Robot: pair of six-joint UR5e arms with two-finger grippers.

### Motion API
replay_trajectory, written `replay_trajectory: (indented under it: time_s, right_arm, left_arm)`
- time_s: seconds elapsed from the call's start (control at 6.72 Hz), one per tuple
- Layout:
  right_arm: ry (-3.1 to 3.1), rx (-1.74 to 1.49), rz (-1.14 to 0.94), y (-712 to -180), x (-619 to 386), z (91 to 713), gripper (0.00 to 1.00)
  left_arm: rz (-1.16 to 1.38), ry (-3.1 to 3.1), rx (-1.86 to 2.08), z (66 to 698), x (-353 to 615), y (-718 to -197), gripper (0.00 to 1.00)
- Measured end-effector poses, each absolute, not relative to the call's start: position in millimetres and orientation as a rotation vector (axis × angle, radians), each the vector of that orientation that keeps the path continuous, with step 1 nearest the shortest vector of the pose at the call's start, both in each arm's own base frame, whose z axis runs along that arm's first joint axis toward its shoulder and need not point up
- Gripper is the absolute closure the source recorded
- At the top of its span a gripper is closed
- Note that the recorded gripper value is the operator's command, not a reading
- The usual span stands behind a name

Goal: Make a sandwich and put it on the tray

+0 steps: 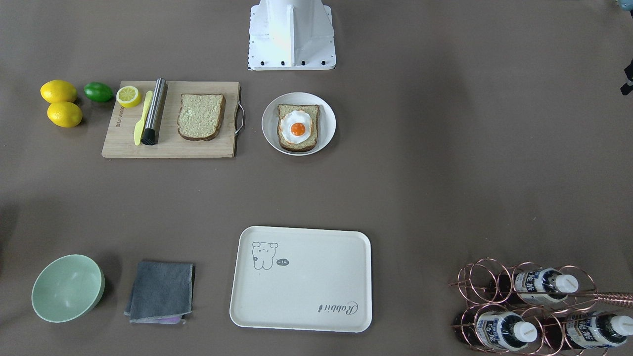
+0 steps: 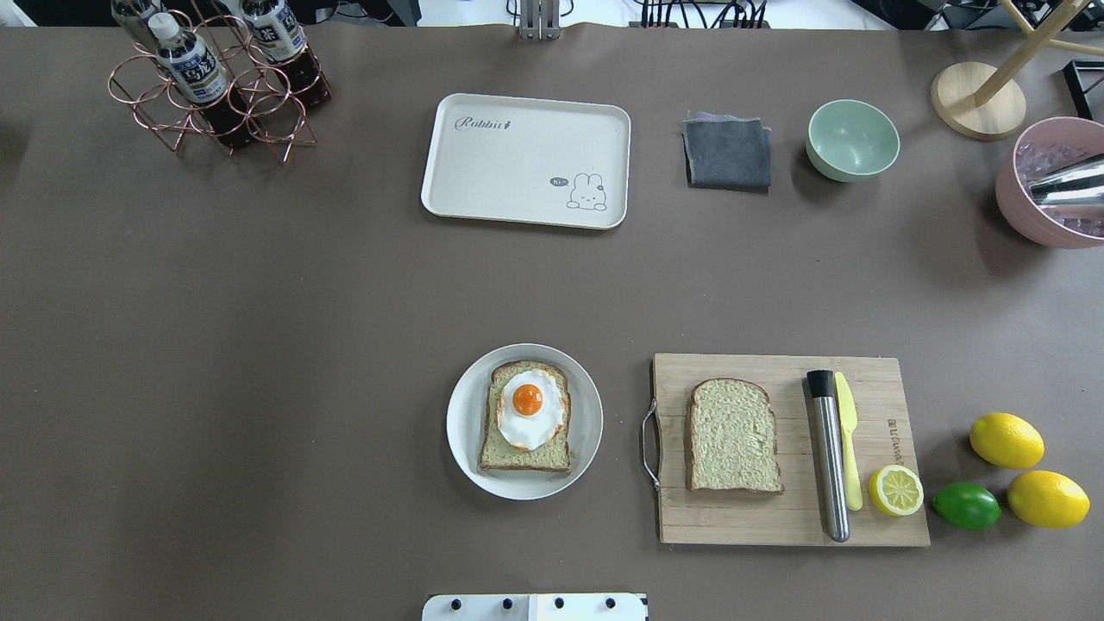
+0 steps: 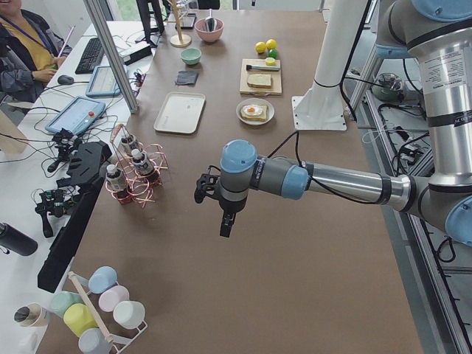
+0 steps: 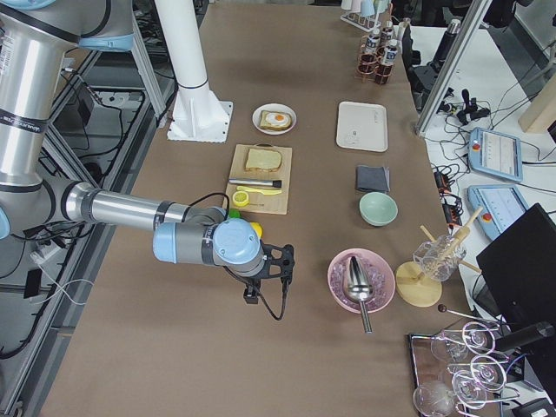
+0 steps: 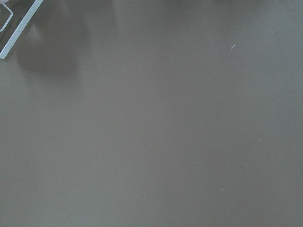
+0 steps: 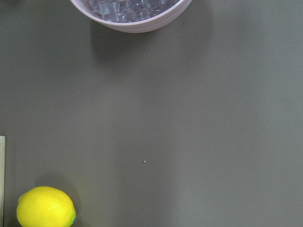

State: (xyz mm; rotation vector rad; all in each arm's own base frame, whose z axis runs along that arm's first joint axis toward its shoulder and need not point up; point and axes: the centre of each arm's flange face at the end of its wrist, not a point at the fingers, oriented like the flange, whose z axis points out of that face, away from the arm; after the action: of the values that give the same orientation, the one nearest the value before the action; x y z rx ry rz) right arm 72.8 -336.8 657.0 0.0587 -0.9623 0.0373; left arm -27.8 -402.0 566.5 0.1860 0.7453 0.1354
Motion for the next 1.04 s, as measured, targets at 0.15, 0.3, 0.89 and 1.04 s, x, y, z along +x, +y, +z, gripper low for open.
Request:
replay_trajectory:
  time_s: [0.15, 0.3, 0.89, 1.04]
  right_arm:
    - [-0.978, 0.052, 0.012, -342, 62, 650, 0.0]
    - [-0.991, 0.044, 0.014, -345, 53, 638, 0.01]
    - [-0.996, 0.0, 0.076, -369, -30, 579, 0.02]
    - [-1.006, -0.006, 0.106, -373, -69, 561, 0.04]
  left_arm:
    - [0.141, 0.746, 0.196, 565, -28, -402, 0.02]
    - [0.145, 0.747, 0.212, 564, -27, -403, 0.02]
    - [0.154, 0.748, 0.234, 565, -26, -405, 0.02]
    - [0.156, 0.747, 0.234, 566, -26, -406, 0.02]
